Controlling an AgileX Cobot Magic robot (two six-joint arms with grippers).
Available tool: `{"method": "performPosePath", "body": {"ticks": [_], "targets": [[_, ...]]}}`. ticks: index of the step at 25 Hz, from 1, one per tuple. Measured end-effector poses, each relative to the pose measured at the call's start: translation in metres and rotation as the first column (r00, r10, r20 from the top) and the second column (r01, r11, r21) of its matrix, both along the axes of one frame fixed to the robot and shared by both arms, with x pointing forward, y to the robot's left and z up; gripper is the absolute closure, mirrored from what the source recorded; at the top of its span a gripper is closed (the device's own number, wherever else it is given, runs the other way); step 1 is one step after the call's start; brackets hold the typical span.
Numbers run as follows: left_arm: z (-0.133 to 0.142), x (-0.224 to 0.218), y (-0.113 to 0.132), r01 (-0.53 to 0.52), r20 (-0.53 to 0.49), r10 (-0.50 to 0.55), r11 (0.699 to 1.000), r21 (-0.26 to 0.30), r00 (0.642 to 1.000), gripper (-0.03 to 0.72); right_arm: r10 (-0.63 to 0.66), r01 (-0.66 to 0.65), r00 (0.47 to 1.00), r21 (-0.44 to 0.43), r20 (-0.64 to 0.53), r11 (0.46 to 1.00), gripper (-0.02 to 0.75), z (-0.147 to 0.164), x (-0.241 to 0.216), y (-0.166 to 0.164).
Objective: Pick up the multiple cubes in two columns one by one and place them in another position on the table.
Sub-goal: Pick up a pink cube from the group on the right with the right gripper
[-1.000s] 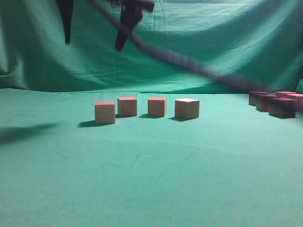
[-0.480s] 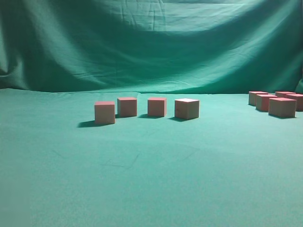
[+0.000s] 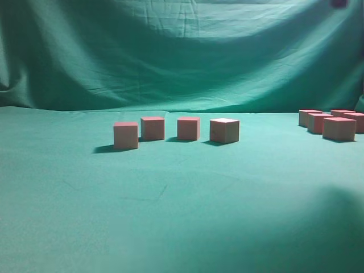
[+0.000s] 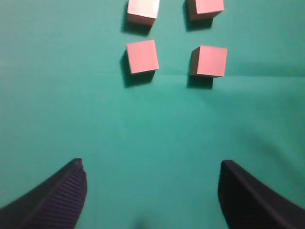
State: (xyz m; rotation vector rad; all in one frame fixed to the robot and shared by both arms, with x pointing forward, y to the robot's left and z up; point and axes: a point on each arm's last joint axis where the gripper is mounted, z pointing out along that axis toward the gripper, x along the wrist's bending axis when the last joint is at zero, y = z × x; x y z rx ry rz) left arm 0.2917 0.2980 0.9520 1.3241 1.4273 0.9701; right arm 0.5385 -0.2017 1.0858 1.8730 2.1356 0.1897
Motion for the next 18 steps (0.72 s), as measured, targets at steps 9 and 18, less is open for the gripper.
{"method": "performPosePath", "body": {"ticks": [9,18], "targets": [[0.0,0.0,0.0,0.0,0.0,0.0,1.0,0.0,1.0,0.688,0.04,-0.04,0.999,0.116,0.008,0.992,0.16,-0.065,0.042,-0.023],[0.0,0.0,0.0,0.0,0.0,0.0,1.0,0.0,1.0,0.688,0.122,-0.125,0.992,0.1,0.044,0.987,0.16,-0.119,0.074,-0.016]]}}
